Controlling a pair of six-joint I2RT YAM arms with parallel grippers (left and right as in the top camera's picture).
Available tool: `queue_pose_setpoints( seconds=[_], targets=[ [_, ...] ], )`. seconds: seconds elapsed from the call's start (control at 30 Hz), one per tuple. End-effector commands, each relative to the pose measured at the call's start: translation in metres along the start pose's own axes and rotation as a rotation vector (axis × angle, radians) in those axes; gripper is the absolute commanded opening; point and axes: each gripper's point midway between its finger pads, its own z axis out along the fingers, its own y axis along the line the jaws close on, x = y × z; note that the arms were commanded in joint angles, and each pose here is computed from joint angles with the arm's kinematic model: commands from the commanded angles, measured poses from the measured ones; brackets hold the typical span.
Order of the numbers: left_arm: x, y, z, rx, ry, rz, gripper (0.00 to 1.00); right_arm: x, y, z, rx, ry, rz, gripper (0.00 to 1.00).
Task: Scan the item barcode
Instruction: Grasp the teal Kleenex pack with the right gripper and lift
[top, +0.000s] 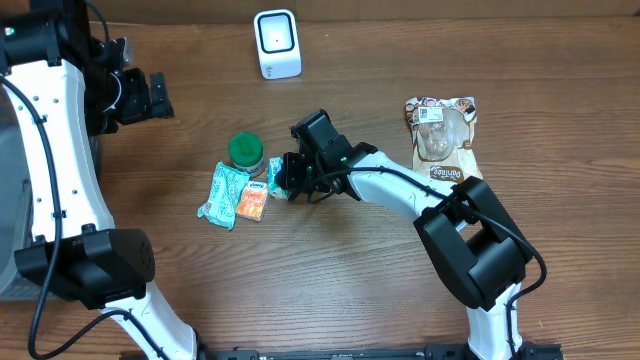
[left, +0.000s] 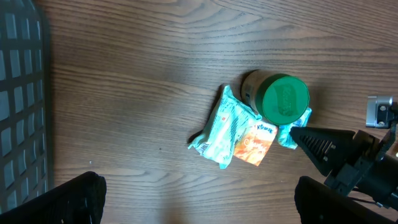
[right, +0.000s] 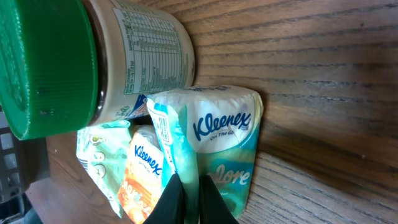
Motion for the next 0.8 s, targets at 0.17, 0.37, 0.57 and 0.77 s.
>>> queue_pose_setpoints(
  seconds=[0.17, 0.37, 0.57, 0.77],
  targets=[
    [-0.001, -0.003, -0.014, -0.001, -0.043, 0.027, 1.0, -0.022, 0.001, -0.069, 0.242, -0.113, -0.143, 0.04],
    [-0.001, -0.003, -0.014, -0.001, -0.043, 0.028, 1.0, -0.03, -0.036, -0.091, 0.54, -0.156, -0.293, 0.04],
    [-0.001, -0.003, -0.014, -0.001, -0.043, 0.028, 0.99, -0.035, -0.058, -0.075, 0.658, -0.092, -0.543, 0.04],
    [-0.001, -0.003, -0.014, -0.001, -0.042, 0.028, 1.0, -0.036, -0.059, -0.071, 0.658, -0.085, -0.567, 0.17]
  ],
)
